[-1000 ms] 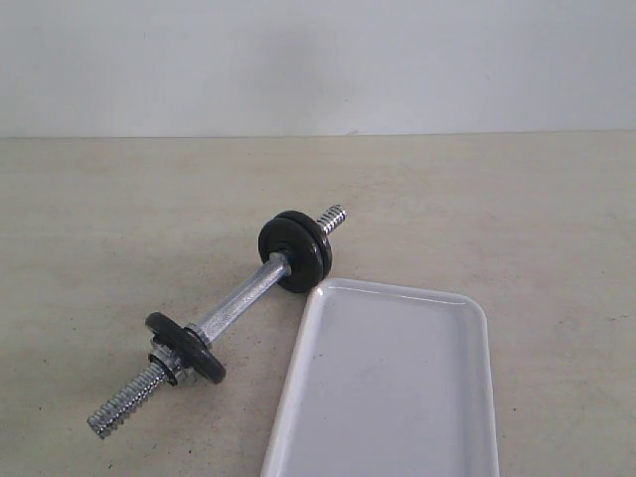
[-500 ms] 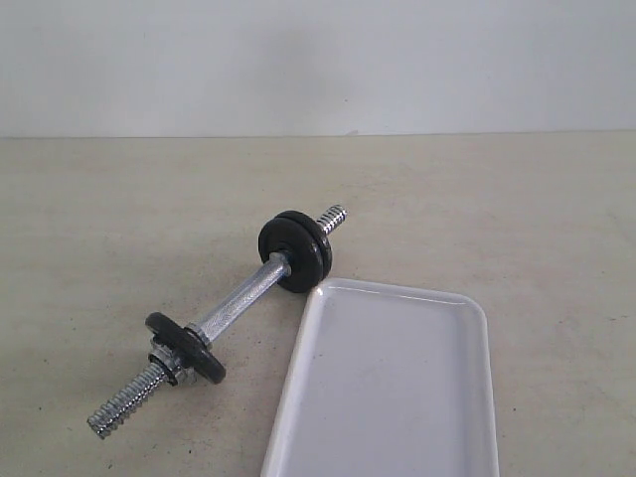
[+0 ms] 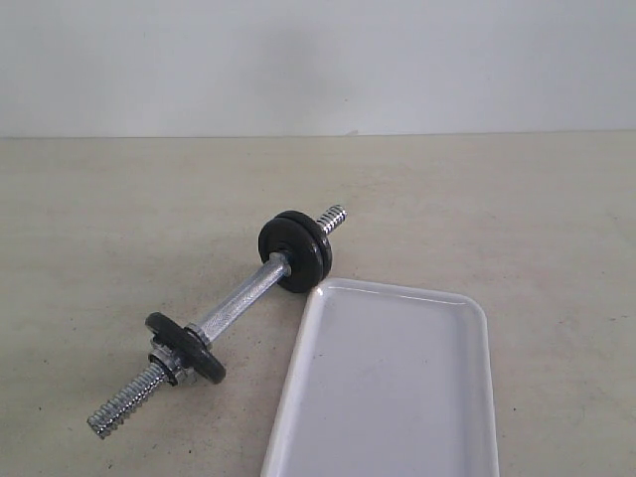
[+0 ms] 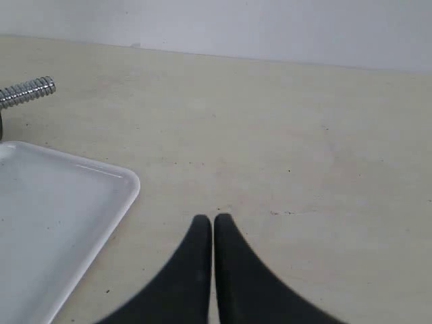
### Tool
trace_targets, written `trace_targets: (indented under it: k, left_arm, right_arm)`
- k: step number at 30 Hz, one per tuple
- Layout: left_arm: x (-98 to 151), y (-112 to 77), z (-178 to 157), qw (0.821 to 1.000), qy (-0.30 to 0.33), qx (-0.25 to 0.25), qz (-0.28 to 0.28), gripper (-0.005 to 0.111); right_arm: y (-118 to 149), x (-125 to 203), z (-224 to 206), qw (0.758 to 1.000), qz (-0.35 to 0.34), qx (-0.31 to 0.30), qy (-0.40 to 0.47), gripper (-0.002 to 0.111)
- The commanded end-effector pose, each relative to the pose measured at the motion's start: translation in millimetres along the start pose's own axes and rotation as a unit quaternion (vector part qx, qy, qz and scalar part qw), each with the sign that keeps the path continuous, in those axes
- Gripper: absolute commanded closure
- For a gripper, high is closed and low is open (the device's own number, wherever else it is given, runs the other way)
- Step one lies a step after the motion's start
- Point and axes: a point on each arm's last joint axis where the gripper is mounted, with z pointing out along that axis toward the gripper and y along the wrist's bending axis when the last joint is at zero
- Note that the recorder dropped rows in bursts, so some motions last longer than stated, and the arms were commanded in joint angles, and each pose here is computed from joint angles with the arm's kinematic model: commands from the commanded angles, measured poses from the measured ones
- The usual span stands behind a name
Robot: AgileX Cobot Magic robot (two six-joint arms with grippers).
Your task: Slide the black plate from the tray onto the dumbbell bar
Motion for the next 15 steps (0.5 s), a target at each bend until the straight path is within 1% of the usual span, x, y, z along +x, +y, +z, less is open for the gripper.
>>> trace_targets:
  k: [1, 15]
  left_arm:
    - [-0.2, 0.0, -0.2, 1.000, -0.002, -0.001, -0.002, 0.103]
    - [-0.2, 0.0, -0.2, 1.000, -0.002, -0.001, -0.002, 0.103]
  right_arm:
    - [0.1, -1.3, -0.4, 1.000, 0.003, -0.001, -0.008, 0.109]
    - [0.1, -1.9, -0.4, 1.000, 0.004, -0.001, -0.012, 0.109]
